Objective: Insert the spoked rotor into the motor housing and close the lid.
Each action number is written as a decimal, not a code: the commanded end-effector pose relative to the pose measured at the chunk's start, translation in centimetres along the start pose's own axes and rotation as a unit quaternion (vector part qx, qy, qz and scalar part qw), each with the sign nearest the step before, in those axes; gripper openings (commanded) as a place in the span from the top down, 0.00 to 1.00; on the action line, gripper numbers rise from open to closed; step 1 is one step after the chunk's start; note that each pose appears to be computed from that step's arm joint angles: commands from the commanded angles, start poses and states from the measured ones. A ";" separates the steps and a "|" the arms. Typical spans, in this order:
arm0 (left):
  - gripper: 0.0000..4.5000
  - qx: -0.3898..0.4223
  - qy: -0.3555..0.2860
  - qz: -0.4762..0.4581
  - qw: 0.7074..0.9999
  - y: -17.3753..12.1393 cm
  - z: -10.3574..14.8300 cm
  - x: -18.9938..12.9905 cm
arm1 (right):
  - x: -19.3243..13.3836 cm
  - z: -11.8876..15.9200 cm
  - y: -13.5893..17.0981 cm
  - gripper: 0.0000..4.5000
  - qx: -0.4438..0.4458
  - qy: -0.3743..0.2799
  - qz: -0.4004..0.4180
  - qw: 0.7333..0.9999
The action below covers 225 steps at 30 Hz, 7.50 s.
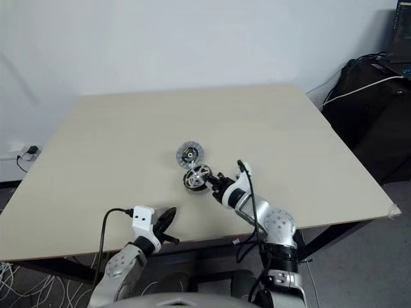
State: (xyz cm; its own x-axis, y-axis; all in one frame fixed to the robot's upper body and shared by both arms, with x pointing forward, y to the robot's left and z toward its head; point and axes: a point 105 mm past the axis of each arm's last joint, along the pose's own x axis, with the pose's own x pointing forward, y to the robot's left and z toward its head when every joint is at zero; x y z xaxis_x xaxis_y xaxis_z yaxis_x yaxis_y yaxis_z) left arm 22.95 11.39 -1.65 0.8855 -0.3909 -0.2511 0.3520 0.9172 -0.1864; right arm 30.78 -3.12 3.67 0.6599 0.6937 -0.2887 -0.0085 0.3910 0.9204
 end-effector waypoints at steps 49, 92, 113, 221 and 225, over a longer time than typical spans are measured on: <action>1.00 0.047 -0.044 -0.030 0.997 -0.7 2.3 0.0 | 2.8 2.1 -0.7 0.91 -0.008 -0.033 0.018 0.999; 1.00 0.031 -0.038 -0.032 0.998 -0.5 1.7 0.4 | -0.8 5.5 0.7 0.00 -0.049 -0.107 0.050 0.992; 1.00 0.032 -0.039 -0.031 0.998 -0.4 1.4 0.5 | 2.6 1.1 0.1 1.00 -0.565 -0.013 -0.070 0.822; 1.00 -0.010 -0.065 0.006 0.998 -1.1 1.8 0.5 | 1.6 2.8 2.8 0.99 -0.729 0.344 0.066 0.588; 1.00 -0.010 -0.063 0.000 0.998 -1.2 1.8 0.6 | -0.5 2.6 4.1 0.99 -0.672 0.306 0.051 0.673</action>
State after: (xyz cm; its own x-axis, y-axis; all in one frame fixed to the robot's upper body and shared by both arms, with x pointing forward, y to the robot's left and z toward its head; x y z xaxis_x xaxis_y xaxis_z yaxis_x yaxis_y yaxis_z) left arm 23.11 10.55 -1.30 0.9129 -0.3614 -0.1899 0.3243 0.9245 -0.2003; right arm 32.20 -3.97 5.02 0.1191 0.6577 -0.7438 -0.9808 0.1947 0.0150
